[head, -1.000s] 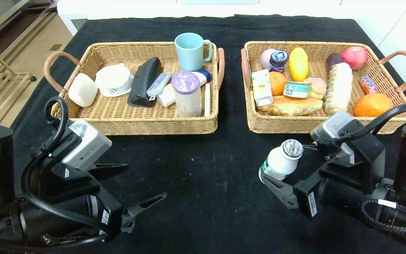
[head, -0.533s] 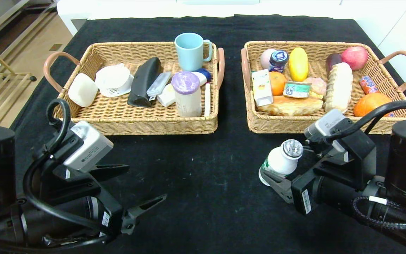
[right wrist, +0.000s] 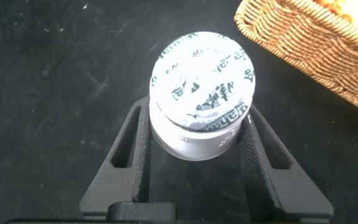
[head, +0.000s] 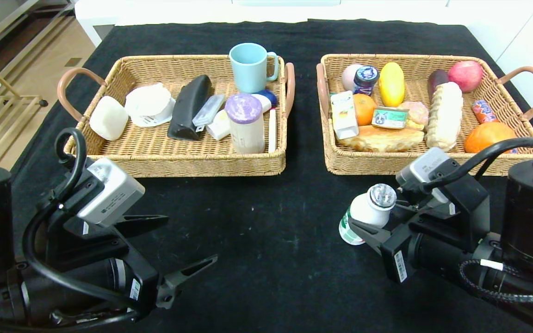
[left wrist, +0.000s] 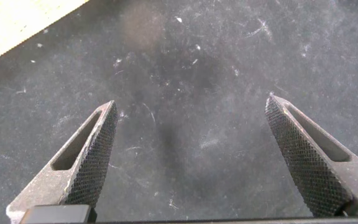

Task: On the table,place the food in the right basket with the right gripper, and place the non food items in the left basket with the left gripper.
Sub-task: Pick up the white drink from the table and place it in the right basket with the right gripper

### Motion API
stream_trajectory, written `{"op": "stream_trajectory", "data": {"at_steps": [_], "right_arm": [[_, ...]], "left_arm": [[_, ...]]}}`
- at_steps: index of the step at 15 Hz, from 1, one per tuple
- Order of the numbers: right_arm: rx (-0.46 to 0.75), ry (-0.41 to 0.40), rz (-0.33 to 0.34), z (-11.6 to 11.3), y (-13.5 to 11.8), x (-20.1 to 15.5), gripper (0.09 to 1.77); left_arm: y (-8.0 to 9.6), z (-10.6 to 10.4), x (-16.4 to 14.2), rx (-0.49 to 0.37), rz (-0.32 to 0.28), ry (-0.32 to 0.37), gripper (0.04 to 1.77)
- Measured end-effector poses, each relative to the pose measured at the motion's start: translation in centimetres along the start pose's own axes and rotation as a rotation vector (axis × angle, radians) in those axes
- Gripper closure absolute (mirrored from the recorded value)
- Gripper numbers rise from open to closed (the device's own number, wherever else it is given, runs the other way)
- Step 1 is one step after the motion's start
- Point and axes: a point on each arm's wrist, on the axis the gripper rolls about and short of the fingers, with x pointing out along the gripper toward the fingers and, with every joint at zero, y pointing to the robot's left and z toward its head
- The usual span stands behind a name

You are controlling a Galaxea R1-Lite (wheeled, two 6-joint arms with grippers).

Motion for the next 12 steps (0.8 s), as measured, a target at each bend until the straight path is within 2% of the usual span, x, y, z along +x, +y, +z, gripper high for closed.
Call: {"op": "stream_trajectory", "data": {"at_steps": [8,12], "right_arm": [[-0.012,0.013,0.016,-0.15,0.58,0.37,0.99],[-0.033,0.006,0.018,0.28,0.33,-0.57,0.99]], "left_arm": [[-0.07,0.0,-0.13,0.008,-0.009,-0.004,0.09],[-0.08,0.04,-0.3,0.008,-0.011,-0.009,0.09]]}}
